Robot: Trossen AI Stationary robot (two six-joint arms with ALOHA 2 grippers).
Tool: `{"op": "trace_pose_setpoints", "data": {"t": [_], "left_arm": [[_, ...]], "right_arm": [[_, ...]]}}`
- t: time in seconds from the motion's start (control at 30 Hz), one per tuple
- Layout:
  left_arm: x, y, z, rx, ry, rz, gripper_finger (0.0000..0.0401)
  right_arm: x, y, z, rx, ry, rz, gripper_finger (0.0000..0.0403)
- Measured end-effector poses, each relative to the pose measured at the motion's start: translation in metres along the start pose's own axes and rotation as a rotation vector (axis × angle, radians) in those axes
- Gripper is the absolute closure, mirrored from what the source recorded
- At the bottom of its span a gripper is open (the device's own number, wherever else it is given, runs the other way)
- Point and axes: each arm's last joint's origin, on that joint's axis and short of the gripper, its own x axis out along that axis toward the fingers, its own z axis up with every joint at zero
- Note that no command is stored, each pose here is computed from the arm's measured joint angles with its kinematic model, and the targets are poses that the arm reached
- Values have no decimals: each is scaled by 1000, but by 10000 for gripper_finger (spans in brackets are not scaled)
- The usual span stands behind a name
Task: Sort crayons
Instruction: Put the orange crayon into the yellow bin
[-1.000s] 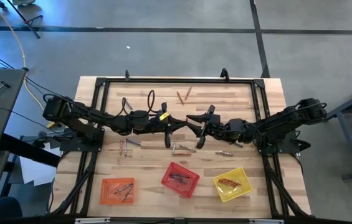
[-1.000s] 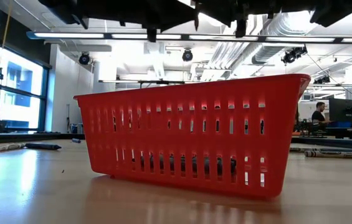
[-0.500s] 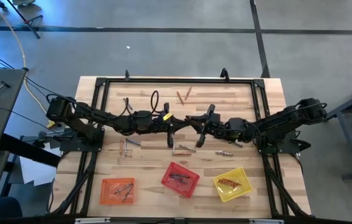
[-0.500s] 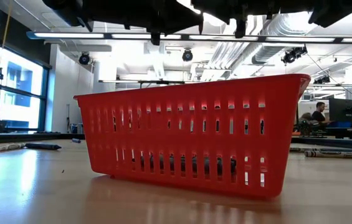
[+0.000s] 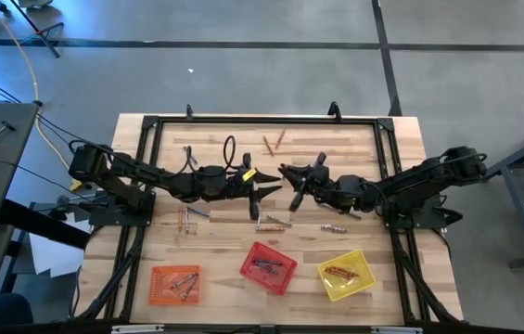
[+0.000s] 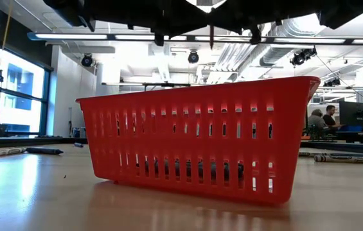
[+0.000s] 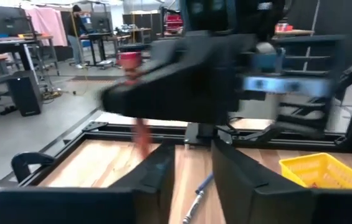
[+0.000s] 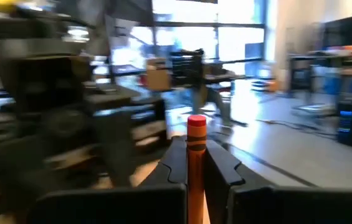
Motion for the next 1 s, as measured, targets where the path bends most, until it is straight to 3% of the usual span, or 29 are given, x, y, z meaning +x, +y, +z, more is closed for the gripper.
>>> {"op": "trace_pose_setpoints", "data": {"t": [0.1, 0.23, 0.5, 0.67, 1.0], "left_arm": [[0, 0, 0, 0, 2, 0, 276], [0, 0, -1, -2, 12, 4, 257], [0, 0, -4, 0, 43, 6, 258], [0, 0, -5, 2, 51, 7, 260], [0, 0, -5, 3, 53, 6, 261]], "right_arm": [[-2, -3, 0, -49, 36, -66, 400], [-15, -7, 7, -38, 155, -67, 400], [-52, 10, 39, 5, 641, -128, 400], [-73, 31, 53, 127, 892, -146, 400], [-108, 82, 19, 366, 1230, -172, 397]]}}
